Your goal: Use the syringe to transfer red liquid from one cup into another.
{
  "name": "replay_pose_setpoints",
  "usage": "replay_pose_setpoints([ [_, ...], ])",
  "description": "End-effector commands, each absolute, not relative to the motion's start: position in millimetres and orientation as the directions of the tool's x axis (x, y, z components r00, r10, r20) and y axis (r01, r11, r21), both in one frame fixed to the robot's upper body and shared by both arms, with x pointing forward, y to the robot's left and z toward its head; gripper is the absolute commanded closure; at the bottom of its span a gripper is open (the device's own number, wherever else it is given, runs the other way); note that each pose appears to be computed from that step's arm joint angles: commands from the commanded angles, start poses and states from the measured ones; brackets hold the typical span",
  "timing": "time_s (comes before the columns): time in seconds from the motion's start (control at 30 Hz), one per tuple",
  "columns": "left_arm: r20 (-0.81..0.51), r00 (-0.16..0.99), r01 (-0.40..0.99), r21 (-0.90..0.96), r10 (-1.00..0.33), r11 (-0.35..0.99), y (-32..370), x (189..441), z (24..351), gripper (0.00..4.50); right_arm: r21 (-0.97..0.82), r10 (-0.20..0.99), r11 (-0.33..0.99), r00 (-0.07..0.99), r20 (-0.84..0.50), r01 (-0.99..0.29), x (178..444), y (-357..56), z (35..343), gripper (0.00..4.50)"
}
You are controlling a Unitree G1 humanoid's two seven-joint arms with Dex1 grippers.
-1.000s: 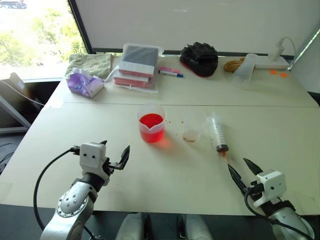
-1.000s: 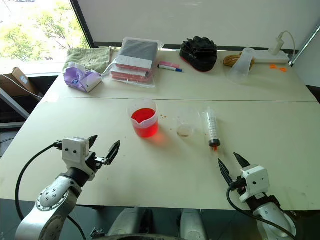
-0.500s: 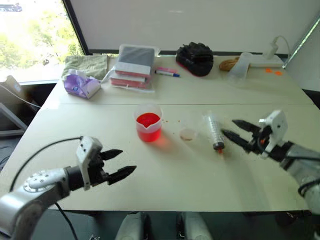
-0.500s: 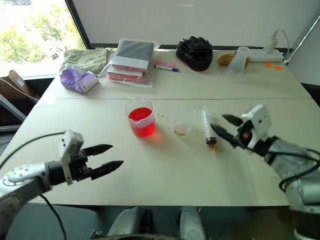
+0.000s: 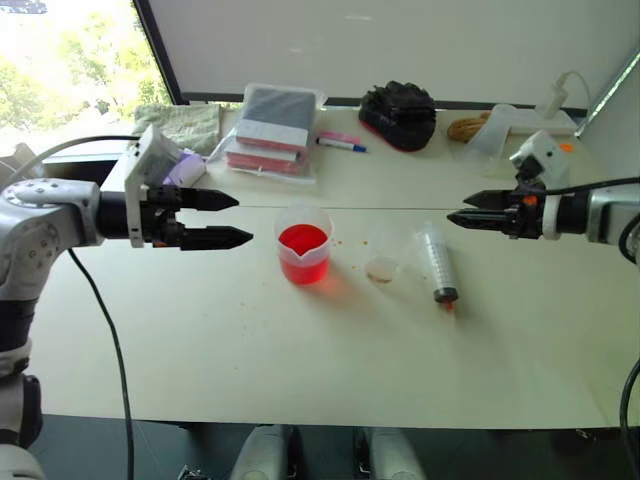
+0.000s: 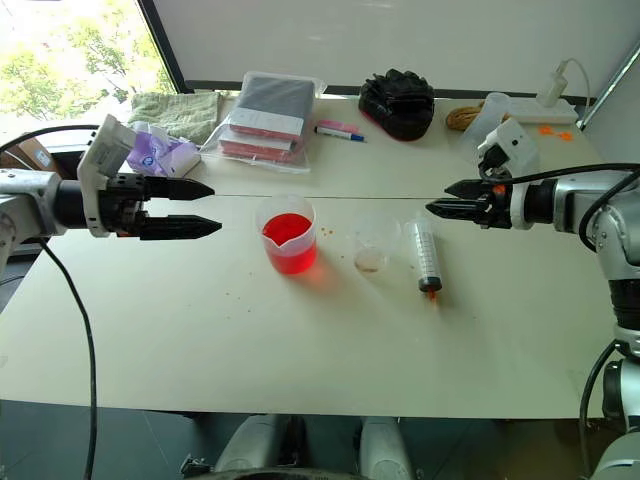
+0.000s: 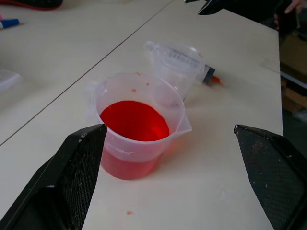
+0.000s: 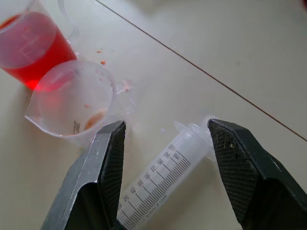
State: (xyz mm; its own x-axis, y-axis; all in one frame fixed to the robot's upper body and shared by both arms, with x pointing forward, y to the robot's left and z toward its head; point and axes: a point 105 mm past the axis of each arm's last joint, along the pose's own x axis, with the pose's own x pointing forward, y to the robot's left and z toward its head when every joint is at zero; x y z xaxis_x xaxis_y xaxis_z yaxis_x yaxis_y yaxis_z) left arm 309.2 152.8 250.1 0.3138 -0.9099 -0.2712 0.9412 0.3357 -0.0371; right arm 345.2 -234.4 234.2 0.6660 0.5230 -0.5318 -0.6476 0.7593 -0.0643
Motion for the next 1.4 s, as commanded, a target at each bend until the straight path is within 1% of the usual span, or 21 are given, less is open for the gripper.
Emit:
replay_pose_setpoints([
  [0.03,-0.248,0.286,0.957,0.016,-0.926,0.291,140.5,309.6,263.7,0.03,-0.105,0.42,0.8,0.676,-0.605,-0.591,349.4,-240.8,244.3,1.66],
  [0.13,-0.239,0.274,0.962,0.05,-0.932,0.27,131.6,310.7,261.3,0.03,-0.095,0.366,0.816,0.637,-0.678,-0.57,351.7,-242.0,242.2,1.66],
  [0.2,-0.243,0.272,0.962,0.075,-0.931,0.261,128.1,310.7,257.3,0.03,-0.069,0.352,0.833,0.622,-0.7,-0.549,354.1,-242.0,242.4,1.66],
  [0.33,-0.246,0.23,0.971,0.116,-0.942,0.207,121.7,301.7,251.2,0.03,-0.012,0.329,0.856,0.563,-0.758,-0.517,353.5,-236.8,237.5,1.66],
  [0.47,-0.254,0.194,0.974,0.165,-0.948,0.155,116.2,292.1,253.5,0.03,0.037,0.321,0.873,0.516,-0.794,-0.487,352.4,-228.7,233.4,1.66],
  [0.63,-0.289,0.192,0.965,0.227,-0.938,0.127,117.7,288.0,253.8,0.03,0.076,0.292,0.906,0.485,-0.824,-0.417,357.4,-217.6,227.2,1.66],
  [0.8,-0.311,0.215,0.952,0.28,-0.926,0.127,120.2,290.0,255.7,0.03,0.073,0.256,0.917,0.439,-0.861,-0.392,357.2,-211.8,209.7,1.66],
  [0.9,-0.303,0.221,0.949,0.286,-0.927,0.133,119.7,291.1,257.9,0.03,0.077,0.244,0.926,0.43,-0.869,-0.371,359.4,-209.3,202.9,1.66],
  [1.03,-0.299,0.233,0.945,0.295,-0.925,0.142,119.2,291.0,257.9,0.03,0.073,0.24,0.923,0.418,-0.876,-0.377,364.5,-196.3,191.7,1.66],
  [1.27,-0.292,0.262,0.939,0.299,-0.92,0.172,118.4,291.1,255.0,0.03,0.043,0.184,0.945,0.418,-0.89,-0.324,371.9,-191.0,172.0,1.66],
  [1.4,-0.292,0.283,0.931,0.312,-0.914,0.189,118.7,289.8,255.1,0.03,-0.032,0.094,0.962,0.439,-0.894,-0.272,377.8,-191.4,158.1,1.66],
])
